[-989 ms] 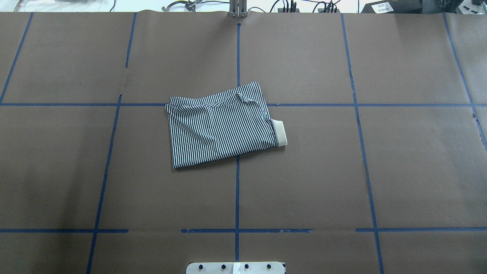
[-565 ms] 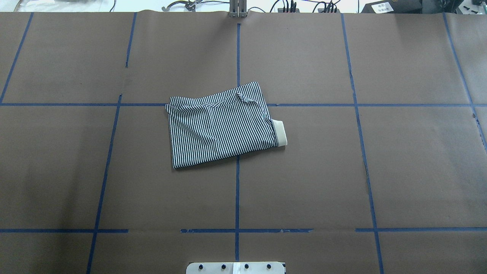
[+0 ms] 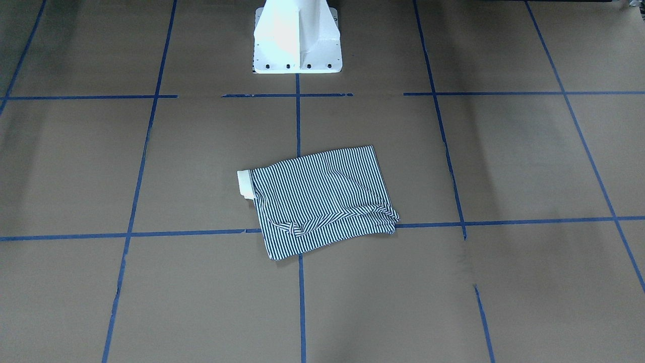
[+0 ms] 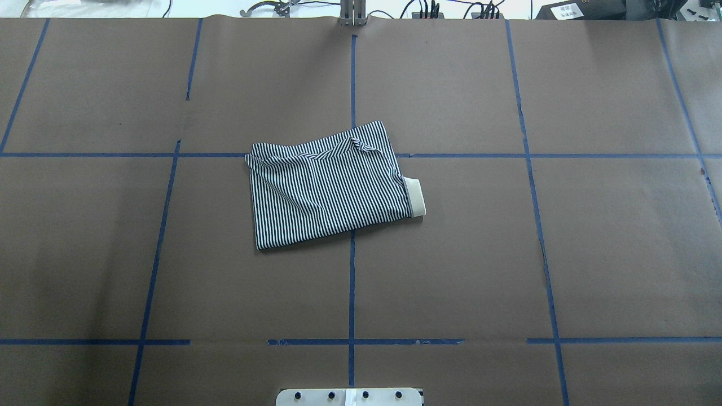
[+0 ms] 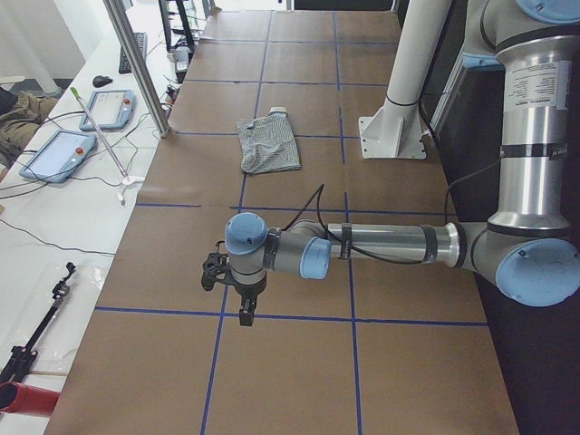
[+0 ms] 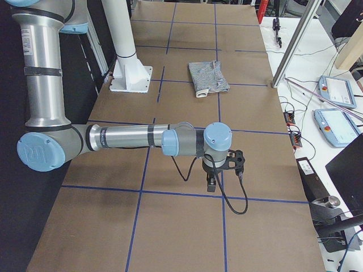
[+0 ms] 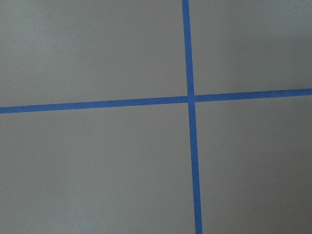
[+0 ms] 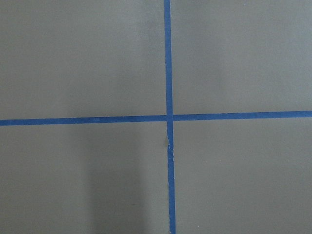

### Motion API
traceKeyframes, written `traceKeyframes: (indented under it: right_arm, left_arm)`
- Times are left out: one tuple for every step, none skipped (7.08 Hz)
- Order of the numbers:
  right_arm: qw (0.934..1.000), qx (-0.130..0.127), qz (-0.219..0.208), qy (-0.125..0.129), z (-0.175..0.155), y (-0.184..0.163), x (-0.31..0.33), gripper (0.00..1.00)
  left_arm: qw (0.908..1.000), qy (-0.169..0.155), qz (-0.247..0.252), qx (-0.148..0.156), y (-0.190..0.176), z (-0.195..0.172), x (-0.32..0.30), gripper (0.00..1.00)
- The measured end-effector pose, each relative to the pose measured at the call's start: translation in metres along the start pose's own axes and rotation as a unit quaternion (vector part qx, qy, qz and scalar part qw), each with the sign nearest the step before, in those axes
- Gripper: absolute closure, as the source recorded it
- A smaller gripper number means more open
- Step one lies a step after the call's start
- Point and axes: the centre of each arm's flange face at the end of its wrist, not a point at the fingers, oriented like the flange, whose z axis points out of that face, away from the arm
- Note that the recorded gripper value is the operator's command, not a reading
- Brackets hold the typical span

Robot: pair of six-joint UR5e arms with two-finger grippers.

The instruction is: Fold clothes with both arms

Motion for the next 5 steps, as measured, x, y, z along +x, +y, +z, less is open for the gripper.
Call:
traceKeyframes:
  right_arm:
    - [1.0, 0.0, 0.0, 0.0, -0.0004, -0.0002, -0.0001, 0.0]
    - [1.0, 0.001, 0.0, -0.001, -0.0008, -0.0004, 0.0, 0.0]
    - [1.0, 0.001, 0.0, -0.001, -0.001, -0.0004, 0.0002, 0.0]
    - [1.0, 0.001, 0.001, -0.001, -0.0012, -0.0004, 0.0003, 0.0]
    - [1.0, 0.001, 0.001, -0.001, -0.0013, -0.0004, 0.0004, 0.0]
  left_arm:
    - [1.0, 0.0, 0.0, 0.0, -0.0004, -0.0004, 0.0005, 0.0]
    - [1.0, 0.0, 0.001, 0.001, -0.0007, -0.0007, 0.0008, 0.0]
    - [1.0, 0.0, 0.001, 0.001, -0.0007, -0.0008, 0.0008, 0.0]
    - [1.0, 0.0, 0.001, 0.001, -0.0011, -0.001, 0.001, 0.0]
    - [1.0, 0.0, 0.001, 0.001, -0.0014, -0.0011, 0.0013, 0.0]
